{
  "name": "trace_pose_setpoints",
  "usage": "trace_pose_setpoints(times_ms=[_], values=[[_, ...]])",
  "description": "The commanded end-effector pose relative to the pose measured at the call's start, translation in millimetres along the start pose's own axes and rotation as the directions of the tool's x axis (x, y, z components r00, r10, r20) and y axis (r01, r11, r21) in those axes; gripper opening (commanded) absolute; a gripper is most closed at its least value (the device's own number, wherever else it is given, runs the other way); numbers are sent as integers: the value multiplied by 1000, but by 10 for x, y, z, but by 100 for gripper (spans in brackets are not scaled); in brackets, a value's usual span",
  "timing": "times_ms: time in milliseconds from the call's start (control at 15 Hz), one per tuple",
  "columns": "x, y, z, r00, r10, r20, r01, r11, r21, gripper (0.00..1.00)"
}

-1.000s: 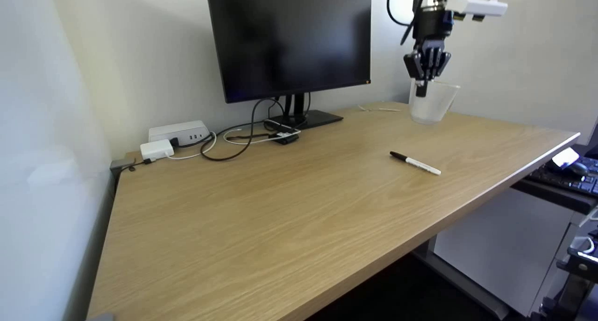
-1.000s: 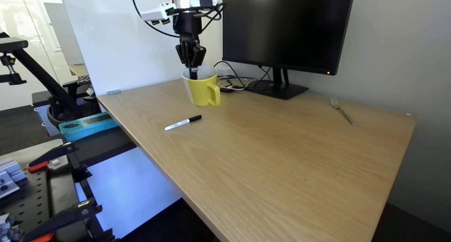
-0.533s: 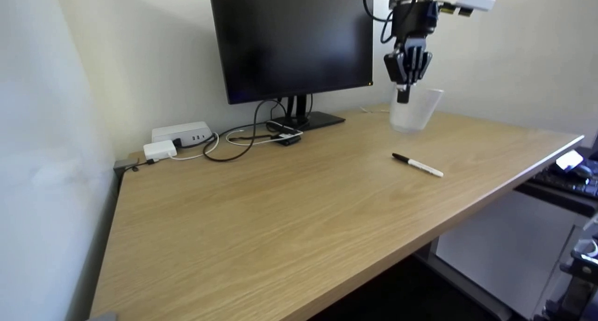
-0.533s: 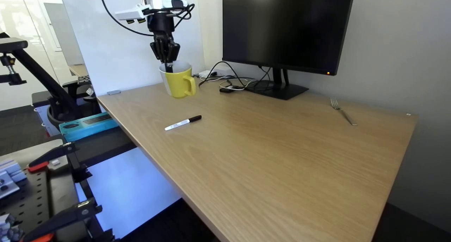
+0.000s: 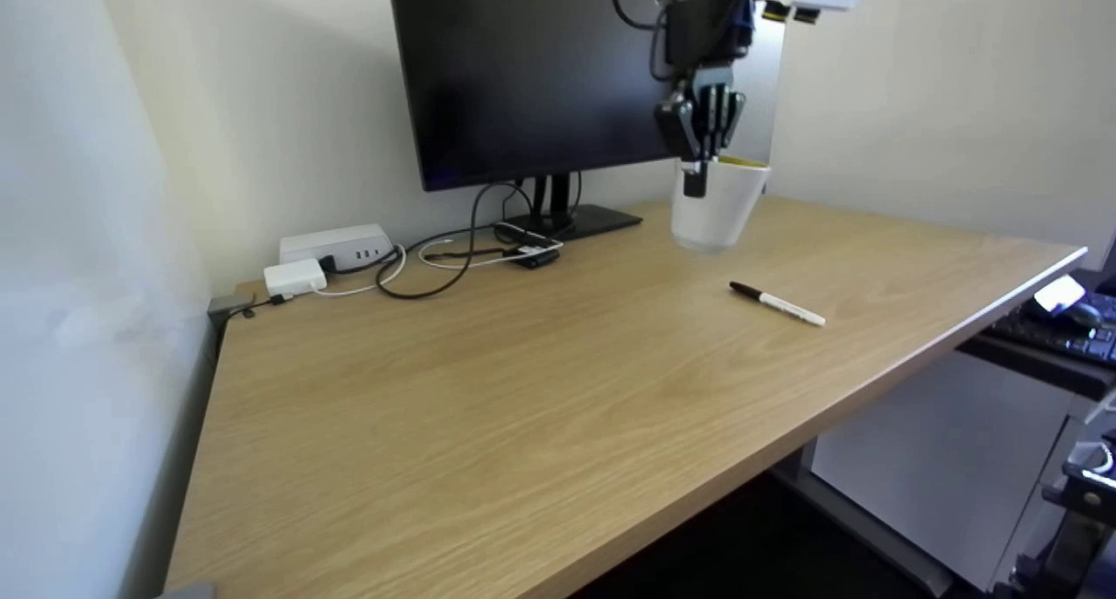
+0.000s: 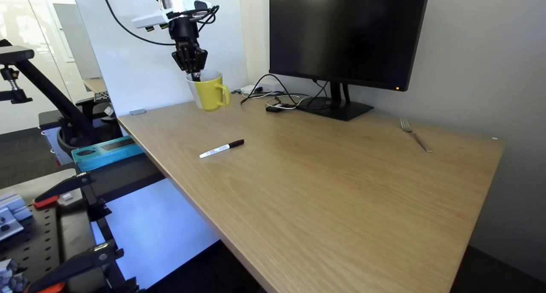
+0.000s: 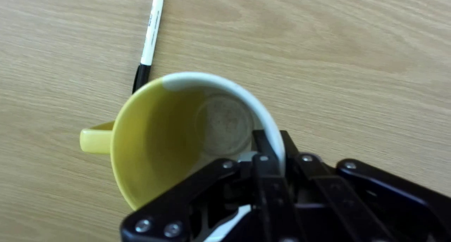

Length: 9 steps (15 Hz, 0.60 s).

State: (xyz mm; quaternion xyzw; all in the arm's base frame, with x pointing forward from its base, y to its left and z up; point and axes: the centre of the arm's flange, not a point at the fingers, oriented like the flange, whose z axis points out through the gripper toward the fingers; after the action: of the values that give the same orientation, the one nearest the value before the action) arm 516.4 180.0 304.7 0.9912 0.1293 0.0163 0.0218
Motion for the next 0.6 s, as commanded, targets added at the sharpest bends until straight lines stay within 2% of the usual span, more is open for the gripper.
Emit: trace_pose_setpoints(times_ms=[0, 533], values=[[285, -247, 91, 999, -39, 36, 40, 998, -43, 2], [719, -607, 315, 991, -101, 84, 108, 990, -94, 2]])
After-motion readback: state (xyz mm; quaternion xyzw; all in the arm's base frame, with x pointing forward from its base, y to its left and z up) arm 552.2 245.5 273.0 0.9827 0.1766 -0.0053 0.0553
